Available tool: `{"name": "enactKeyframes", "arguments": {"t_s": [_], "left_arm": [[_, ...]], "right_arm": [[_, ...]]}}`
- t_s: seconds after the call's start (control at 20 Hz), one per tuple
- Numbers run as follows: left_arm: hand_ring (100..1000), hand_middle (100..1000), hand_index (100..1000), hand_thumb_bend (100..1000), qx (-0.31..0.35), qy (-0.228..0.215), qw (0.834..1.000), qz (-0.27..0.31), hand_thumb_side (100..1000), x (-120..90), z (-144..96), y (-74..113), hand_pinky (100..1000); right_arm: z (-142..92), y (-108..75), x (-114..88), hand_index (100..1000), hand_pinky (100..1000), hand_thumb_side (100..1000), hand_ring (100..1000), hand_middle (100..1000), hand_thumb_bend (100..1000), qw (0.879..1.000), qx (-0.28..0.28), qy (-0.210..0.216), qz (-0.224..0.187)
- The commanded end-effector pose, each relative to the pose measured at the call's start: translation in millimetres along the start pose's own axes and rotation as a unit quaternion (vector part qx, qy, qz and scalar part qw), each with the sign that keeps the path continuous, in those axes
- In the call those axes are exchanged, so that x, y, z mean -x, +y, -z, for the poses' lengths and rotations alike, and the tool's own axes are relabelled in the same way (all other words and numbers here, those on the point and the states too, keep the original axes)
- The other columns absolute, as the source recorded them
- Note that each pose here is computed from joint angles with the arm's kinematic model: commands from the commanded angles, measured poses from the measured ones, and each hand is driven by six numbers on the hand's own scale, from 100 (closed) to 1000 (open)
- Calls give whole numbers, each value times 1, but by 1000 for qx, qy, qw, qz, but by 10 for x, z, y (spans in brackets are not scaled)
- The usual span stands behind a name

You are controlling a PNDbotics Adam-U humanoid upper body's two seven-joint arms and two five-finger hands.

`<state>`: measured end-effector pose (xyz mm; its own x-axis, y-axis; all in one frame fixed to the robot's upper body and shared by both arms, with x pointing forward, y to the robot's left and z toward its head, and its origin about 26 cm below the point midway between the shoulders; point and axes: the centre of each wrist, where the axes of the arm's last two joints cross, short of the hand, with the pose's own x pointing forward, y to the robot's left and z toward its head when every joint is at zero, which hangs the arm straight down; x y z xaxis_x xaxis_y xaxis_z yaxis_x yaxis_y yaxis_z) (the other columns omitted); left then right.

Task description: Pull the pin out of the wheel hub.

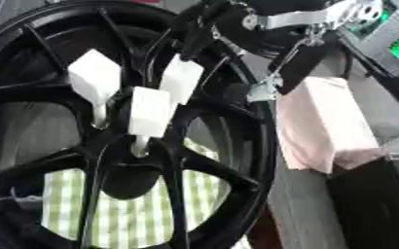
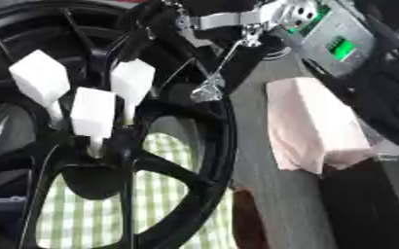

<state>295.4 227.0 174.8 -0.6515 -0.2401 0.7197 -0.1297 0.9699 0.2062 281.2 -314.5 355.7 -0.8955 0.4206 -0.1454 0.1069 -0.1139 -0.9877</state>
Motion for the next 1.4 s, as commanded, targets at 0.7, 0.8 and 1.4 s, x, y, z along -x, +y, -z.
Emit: {"name": "enactKeyframes", "arguments": {"t_s": [0.7,0.8,1.4], "left_arm": [[590,591,704,239,3,-14,1000,8,784,-65,33,-9,771],[590,591,704,238,3,-13,1000,7,784,-65,32,-13,771],[590,592,704,240,3,-16,1000,2,779,-78,50,-29,773]], "right_arm": [[30,-131,-49,887,894,209,1000,801,265,999,5,16,-47],[37,-142,-51,890,895,207,1000,808,269,999,6,17,-52],[-7,-106,-39,899,896,187,1000,825,295,998,14,17,-58]]}}
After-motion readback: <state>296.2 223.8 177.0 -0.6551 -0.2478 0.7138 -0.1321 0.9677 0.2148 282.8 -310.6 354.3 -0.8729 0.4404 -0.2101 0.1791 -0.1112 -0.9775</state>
